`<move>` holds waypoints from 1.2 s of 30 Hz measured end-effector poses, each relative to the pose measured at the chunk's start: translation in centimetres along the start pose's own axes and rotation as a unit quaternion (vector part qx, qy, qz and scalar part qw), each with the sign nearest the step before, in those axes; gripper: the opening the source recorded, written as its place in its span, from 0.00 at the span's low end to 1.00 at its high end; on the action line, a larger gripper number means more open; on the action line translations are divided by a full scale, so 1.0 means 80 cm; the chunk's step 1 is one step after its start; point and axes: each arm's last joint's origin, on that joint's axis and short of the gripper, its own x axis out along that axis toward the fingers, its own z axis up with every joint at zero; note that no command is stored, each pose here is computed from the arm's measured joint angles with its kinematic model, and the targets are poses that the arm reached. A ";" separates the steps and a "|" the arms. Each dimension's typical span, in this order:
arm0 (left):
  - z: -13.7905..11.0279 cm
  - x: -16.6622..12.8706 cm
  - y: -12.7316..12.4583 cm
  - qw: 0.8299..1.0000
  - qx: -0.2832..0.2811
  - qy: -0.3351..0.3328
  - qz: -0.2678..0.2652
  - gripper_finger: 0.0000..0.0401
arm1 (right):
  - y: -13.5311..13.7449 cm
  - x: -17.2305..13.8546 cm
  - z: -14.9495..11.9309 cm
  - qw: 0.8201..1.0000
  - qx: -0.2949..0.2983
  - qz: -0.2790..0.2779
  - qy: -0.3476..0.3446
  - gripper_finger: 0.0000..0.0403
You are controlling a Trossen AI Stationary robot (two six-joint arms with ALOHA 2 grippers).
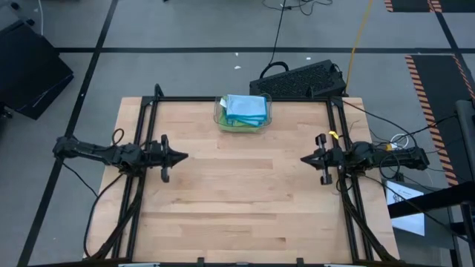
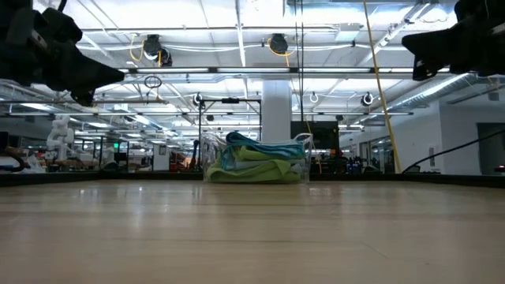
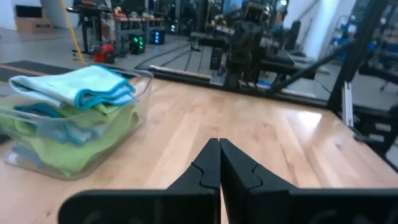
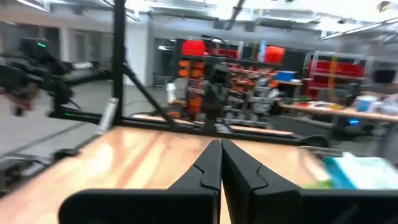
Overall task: Fold microfiber towels
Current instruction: Return to Home Position
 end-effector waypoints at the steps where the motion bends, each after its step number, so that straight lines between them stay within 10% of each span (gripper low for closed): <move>1: -0.001 -0.001 0.000 1.000 0.004 0.004 -0.005 0.00 | 0.001 0.000 0.000 1.000 0.009 0.010 -0.001 0.00; 36: 0.004 -0.012 0.008 0.994 0.097 -0.031 -0.038 0.00 | 0.001 0.000 0.000 1.000 0.010 0.015 0.001 0.00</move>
